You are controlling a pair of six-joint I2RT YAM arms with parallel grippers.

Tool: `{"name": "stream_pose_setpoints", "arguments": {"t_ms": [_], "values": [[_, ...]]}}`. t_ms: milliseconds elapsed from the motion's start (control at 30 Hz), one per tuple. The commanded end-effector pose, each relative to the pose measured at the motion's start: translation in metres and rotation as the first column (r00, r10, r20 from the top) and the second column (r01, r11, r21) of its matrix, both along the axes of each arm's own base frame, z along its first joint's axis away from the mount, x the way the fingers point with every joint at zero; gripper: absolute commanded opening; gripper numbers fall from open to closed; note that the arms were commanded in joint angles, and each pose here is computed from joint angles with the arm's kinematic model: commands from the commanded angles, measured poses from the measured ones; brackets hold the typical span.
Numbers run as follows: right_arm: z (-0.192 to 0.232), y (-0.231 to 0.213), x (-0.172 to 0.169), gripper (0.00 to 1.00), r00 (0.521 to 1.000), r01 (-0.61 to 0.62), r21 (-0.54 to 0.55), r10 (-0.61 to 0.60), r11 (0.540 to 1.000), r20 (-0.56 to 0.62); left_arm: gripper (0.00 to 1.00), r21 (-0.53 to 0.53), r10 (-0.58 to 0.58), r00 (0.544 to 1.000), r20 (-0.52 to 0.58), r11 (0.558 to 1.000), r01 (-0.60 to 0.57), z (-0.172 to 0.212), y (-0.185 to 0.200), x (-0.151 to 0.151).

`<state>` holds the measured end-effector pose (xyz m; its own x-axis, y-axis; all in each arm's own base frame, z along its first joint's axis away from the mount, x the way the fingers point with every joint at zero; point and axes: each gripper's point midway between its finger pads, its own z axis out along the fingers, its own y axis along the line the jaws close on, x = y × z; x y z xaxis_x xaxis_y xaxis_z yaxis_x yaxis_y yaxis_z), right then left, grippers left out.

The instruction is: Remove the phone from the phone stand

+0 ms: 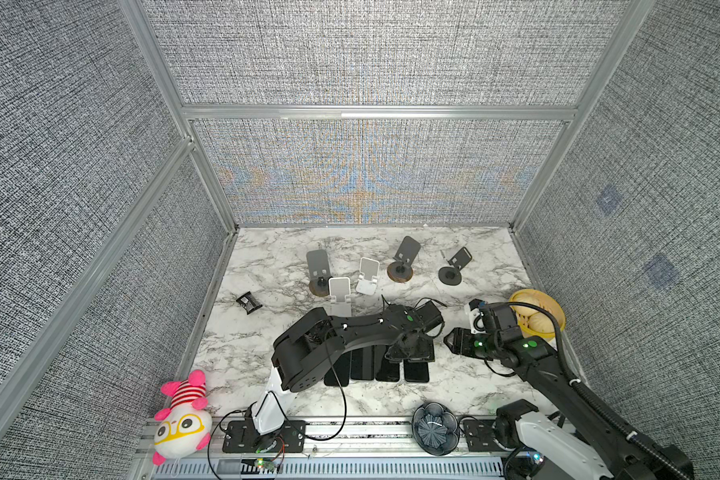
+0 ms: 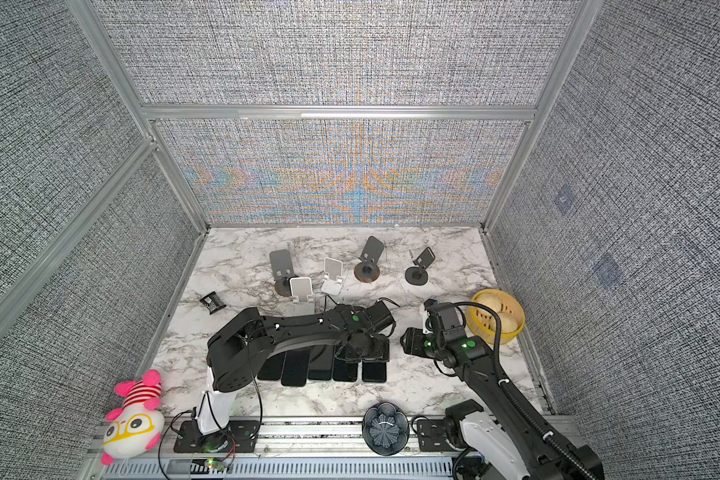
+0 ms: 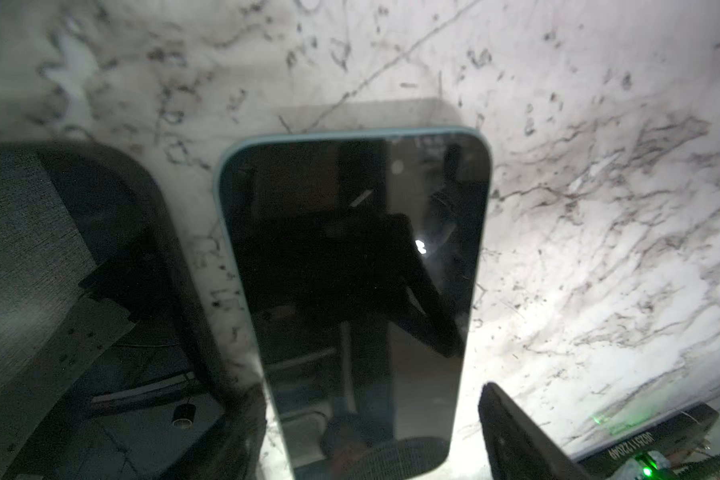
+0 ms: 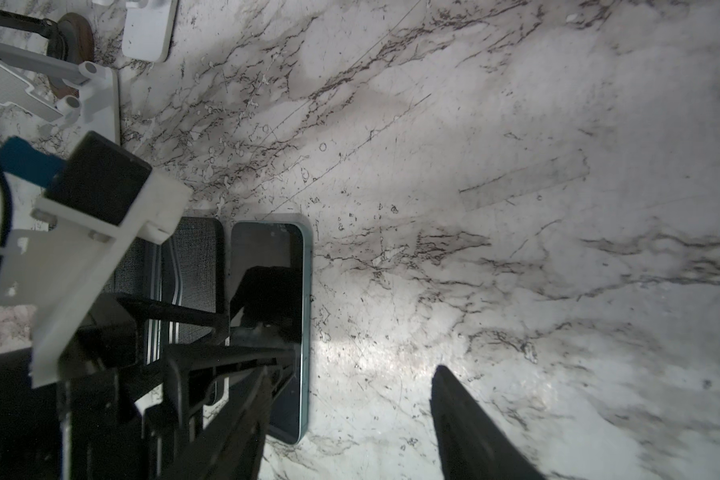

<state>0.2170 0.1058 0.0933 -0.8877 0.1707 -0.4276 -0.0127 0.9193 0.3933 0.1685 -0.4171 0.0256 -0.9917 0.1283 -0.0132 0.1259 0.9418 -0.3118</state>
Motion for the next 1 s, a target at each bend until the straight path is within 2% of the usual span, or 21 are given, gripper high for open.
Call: {"name": "stream_pose_setpoints", "arguments": {"t_ms": [0,167,333,500,533,700,833,967], "values": [[-0.003,-0.002,-0.003,0.63,1.000,-0.003,-0.008,0.003,1.000,-0.010,0.83,0.008,-0.009,1.000,0.004,1.000,0.009,-0.003,0.000,0.000],[-0.004,-0.003,-0.005,0.63,1.000,-0.002,-0.010,0.002,1.000,-0.015,0.83,-0.012,-0.033,0.999,0.019,0.999,0.033,0.007,-0.004,0.002],[-0.012,-0.003,-0.012,0.63,0.999,-0.009,-0.010,0.009,1.000,-0.046,0.82,-0.008,-0.104,0.988,0.112,0.994,0.105,0.046,-0.005,0.017],[-0.018,0.010,-0.017,0.62,0.997,-0.047,0.058,0.050,0.997,-0.062,0.81,0.043,-0.137,0.973,0.186,0.990,0.131,0.070,0.011,0.035],[-0.020,0.012,-0.018,0.62,0.996,-0.048,0.072,0.053,0.996,-0.065,0.80,0.032,-0.129,0.970,0.207,0.992,0.125,0.081,0.016,0.039],[-0.028,0.020,-0.020,0.58,0.995,-0.051,0.111,0.061,0.992,-0.083,0.79,-0.018,-0.104,0.972,0.210,0.994,0.110,0.087,0.038,0.051],[-0.035,0.034,-0.021,0.54,0.992,-0.070,0.144,0.084,0.987,-0.093,0.79,-0.102,-0.021,0.982,0.186,0.994,0.040,0.092,0.071,0.067],[-0.042,0.044,-0.020,0.50,0.989,-0.092,0.137,0.107,0.986,-0.103,0.79,-0.165,0.073,0.964,0.255,0.986,-0.031,0.112,0.111,0.084]]}}
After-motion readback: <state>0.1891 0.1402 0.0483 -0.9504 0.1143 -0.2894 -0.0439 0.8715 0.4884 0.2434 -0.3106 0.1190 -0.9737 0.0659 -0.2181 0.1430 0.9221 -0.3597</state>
